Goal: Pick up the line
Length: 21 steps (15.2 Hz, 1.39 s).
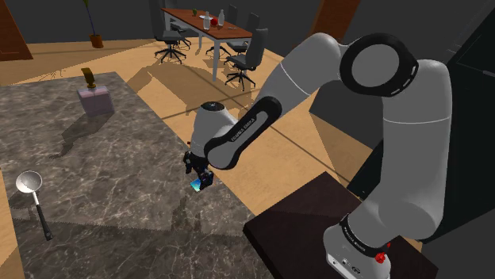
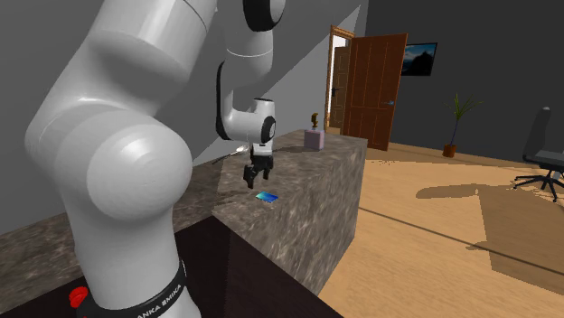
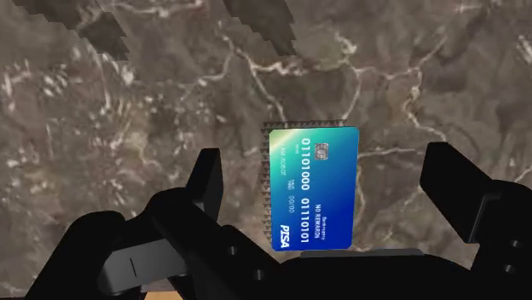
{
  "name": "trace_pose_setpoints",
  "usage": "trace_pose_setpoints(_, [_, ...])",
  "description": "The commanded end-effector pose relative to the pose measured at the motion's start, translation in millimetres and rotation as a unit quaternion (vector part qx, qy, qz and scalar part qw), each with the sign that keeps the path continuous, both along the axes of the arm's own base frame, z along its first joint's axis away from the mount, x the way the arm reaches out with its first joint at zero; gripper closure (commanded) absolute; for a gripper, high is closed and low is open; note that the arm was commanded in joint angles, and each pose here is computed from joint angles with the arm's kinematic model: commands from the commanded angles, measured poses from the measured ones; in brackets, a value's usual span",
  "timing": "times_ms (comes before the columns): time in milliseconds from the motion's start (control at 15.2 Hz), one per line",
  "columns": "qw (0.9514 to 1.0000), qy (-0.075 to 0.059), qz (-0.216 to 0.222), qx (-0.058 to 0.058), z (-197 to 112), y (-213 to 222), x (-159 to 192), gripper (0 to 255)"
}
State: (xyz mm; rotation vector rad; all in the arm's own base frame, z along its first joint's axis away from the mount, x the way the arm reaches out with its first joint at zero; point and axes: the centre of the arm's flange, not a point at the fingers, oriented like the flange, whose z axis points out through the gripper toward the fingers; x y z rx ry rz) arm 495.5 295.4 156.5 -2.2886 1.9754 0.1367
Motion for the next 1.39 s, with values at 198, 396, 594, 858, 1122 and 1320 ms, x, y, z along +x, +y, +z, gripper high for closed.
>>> trace_pose_setpoints(198, [1.0,0.0,-0.007,0.001,-30,3,5,0])
trace_pose_setpoints(396, [1.0,0.0,-0.007,0.001,-44,3,5,0])
trace_pose_setpoints(594, [1.0,0.0,-0.007,0.001,-44,3,5,255])
trace_pose_setpoints(858, [1.0,0.0,-0.007,0.001,-44,3,4,255])
trace_pose_setpoints(1122, [1.0,0.0,-0.007,0.001,-44,3,4,255])
trace_pose_setpoints(1320, [1.0,0.0,-0.007,0.001,-33,3,5,255])
